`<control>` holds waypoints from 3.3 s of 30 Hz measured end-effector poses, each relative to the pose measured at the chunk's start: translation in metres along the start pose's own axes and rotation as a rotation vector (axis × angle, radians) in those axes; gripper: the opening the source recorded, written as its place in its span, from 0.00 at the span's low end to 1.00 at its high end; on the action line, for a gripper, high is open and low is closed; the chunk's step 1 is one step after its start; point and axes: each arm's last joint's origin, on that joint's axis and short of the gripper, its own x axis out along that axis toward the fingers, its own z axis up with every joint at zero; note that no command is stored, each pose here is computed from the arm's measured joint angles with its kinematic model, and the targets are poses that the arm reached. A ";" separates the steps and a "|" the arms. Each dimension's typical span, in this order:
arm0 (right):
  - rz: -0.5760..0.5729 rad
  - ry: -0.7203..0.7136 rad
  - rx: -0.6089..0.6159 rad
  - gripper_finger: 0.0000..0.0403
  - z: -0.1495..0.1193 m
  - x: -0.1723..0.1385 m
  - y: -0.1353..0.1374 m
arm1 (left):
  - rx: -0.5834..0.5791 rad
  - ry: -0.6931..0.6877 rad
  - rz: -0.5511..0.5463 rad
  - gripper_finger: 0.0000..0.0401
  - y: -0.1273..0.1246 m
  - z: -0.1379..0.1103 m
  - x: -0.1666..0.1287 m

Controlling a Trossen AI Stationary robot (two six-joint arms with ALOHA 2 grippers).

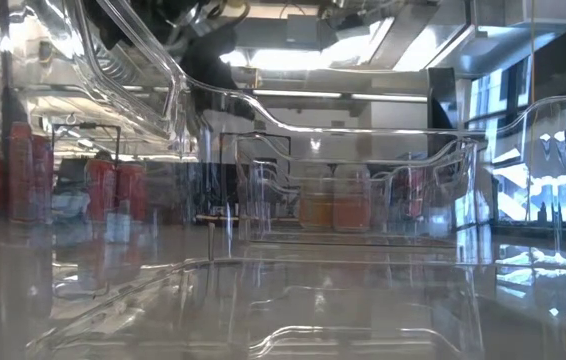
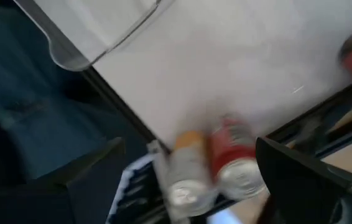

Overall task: Sort soda cans
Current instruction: Put the yellow white soda can into the top transparent bin

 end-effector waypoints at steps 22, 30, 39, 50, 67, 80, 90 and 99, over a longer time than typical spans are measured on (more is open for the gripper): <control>-0.150 0.195 0.288 0.89 -0.055 0.049 0.024 | 0.033 -0.046 -0.022 0.01 -0.006 0.004 -0.001; -0.185 0.150 0.322 0.89 -0.073 0.050 0.016 | 0.015 -0.043 -0.023 0.01 -0.006 0.004 -0.001; -0.187 0.128 0.307 0.89 -0.075 0.060 0.014 | 0.015 -0.044 -0.023 0.01 -0.006 0.004 -0.001; -0.237 0.249 0.261 0.89 -0.077 0.103 0.008 | 0.015 -0.043 -0.022 0.01 -0.006 0.004 -0.001; -0.173 0.255 0.255 0.89 -0.075 0.133 0.006 | 0.016 -0.043 -0.024 0.01 -0.007 0.004 -0.001; -0.191 0.243 0.242 0.77 -0.071 0.144 0.000 | 0.018 -0.043 -0.028 0.01 -0.008 0.003 -0.001; -0.194 0.264 0.241 0.68 -0.072 0.143 0.001 | 0.017 -0.043 -0.028 0.01 -0.008 0.003 -0.001; -0.110 0.205 0.219 0.69 -0.060 0.119 0.019 | 0.011 -0.043 -0.029 0.01 -0.008 0.003 -0.001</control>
